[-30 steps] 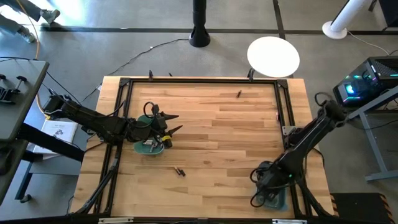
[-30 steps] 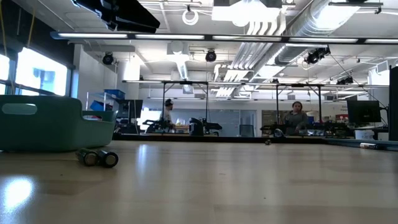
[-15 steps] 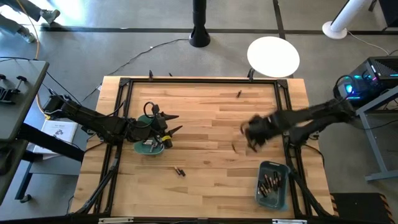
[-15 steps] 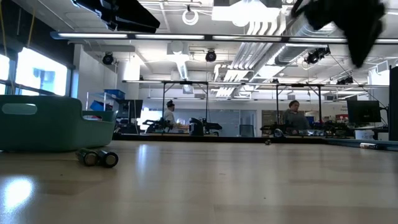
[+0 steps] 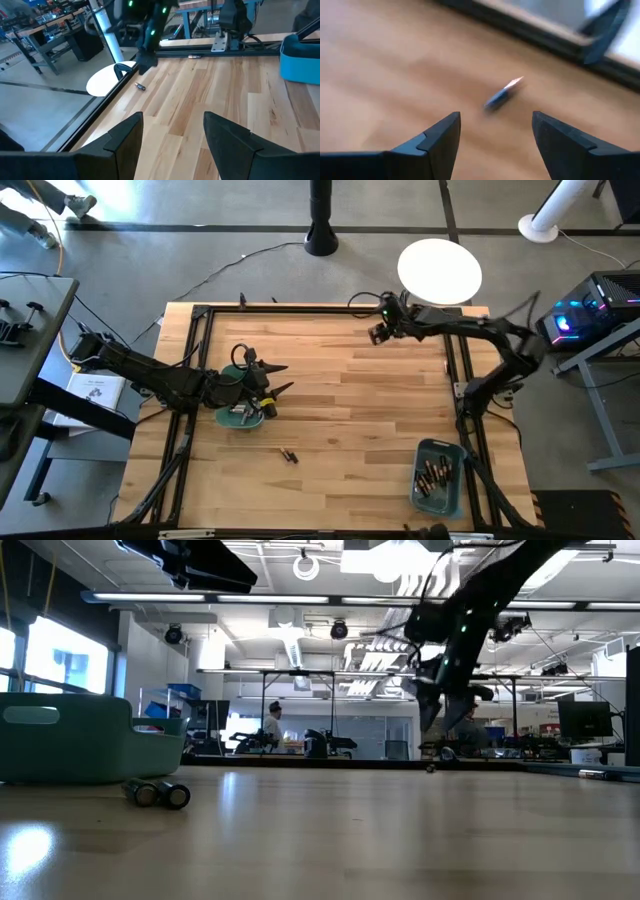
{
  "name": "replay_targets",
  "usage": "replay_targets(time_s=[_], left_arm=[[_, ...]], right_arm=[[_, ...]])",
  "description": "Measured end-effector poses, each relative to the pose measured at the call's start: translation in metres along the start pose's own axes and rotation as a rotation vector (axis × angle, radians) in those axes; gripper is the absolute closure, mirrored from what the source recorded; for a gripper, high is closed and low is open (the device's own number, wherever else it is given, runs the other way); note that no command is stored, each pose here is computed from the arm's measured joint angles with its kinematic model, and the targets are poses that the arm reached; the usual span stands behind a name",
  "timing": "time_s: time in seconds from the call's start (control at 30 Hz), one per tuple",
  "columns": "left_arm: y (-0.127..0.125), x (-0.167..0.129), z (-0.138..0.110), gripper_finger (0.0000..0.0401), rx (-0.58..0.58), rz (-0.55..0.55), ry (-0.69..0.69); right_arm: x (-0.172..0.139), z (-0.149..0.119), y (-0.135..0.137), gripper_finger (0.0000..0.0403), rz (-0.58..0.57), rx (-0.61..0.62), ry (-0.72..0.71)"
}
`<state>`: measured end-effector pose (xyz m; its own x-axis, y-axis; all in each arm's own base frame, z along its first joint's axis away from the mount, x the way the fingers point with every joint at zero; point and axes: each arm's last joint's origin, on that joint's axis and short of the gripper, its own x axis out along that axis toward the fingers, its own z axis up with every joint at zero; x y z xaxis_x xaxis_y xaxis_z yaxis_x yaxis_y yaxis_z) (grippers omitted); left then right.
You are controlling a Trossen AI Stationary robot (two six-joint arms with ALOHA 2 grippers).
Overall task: Sort batteries
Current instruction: Put the black battery into the blue bin
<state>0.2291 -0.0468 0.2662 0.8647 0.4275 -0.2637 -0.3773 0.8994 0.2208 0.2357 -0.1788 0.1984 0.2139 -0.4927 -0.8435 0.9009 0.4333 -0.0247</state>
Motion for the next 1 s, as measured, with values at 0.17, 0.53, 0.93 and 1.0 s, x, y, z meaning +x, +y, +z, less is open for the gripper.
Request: replay_targets(time_s=[0.17,0.53,0.93,1.0], left_arm=[[0.0,0.0,0.0,0.0201,0.0,0.0,0.001],[0.0,0.0,0.0,0.0201,0.0,0.0,0.0],[0.0,0.0,0.0,0.0201,-0.008,0.0,0.0],[0.0,0.0,0.0,0.0201,-0.009,0.0,0.0]], right_arm=[[0.035,0.003,-0.002,0.0163,-0.049,0.083,-0.004],[0.084,0.005,0.003,0.0178,-0.099,0.125,0.051],[0.082,0.001,0.005,0.0333,-0.059,-0.049,0.123],[0.081,0.001,0.005,0.0364,-0.048,-0.065,0.127]])
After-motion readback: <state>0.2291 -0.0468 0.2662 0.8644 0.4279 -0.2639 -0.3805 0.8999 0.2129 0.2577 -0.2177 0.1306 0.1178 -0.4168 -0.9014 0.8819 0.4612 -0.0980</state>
